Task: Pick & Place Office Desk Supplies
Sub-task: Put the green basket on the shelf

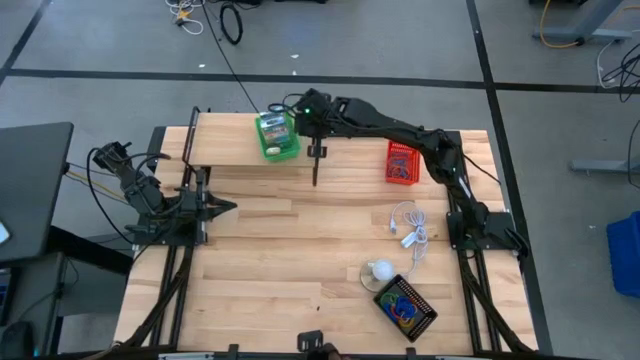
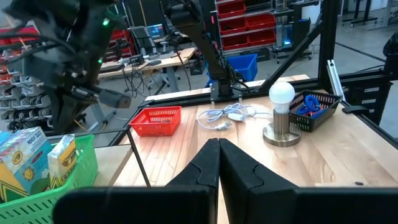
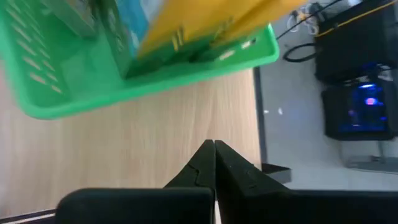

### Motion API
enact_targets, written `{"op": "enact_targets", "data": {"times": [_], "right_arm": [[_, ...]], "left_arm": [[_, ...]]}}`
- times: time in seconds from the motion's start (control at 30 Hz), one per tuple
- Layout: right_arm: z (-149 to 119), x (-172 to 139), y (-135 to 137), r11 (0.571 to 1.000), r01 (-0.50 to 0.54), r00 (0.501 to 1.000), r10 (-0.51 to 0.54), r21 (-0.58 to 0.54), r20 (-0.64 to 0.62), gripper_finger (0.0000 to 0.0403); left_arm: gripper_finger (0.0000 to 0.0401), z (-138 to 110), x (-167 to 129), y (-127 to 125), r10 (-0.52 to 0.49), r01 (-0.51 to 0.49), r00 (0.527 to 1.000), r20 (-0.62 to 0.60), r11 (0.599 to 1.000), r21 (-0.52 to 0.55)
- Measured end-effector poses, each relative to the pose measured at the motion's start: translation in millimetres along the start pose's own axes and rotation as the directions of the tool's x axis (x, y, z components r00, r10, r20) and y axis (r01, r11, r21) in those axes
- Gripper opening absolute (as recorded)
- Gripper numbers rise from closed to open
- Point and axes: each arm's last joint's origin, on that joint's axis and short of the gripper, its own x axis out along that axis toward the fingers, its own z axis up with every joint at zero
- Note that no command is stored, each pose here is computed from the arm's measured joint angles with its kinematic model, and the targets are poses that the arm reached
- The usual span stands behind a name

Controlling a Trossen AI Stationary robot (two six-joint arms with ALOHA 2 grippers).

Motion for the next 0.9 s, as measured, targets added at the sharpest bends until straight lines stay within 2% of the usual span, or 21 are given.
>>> {"op": "enact_targets", "data": {"times": [0.13,0.3,0.47,0.9], "right_arm": [[-3.5,7.1,-3.4,0.999,-0.029,0.999,0.029,0.012,0.027,0.0001],[-5.5,17.3,4.9,0.995,-0.097,0.994,0.097,-0.005,0.056,0.0001],[-3.3,21.7,7.6,0.996,-0.088,0.992,0.089,-0.019,0.088,0.0000],[8.6,18.5,17.3,0.988,-0.142,0.969,0.151,-0.060,0.193,0.0000]], "left_arm": [[0.0009,0.0,0.0,0.0,0.000,0.000,1.000,0.000,1.000,0.001],[0.0009,0.0,0.0,0.0,0.000,0.000,1.000,0.000,1.000,-0.001],[0.0009,0.0,0.0,0.0,0.000,0.000,1.000,0.000,1.000,-0.003],[0.0009,0.0,0.0,0.0,0.000,0.000,1.000,0.000,1.000,-0.002]]}}
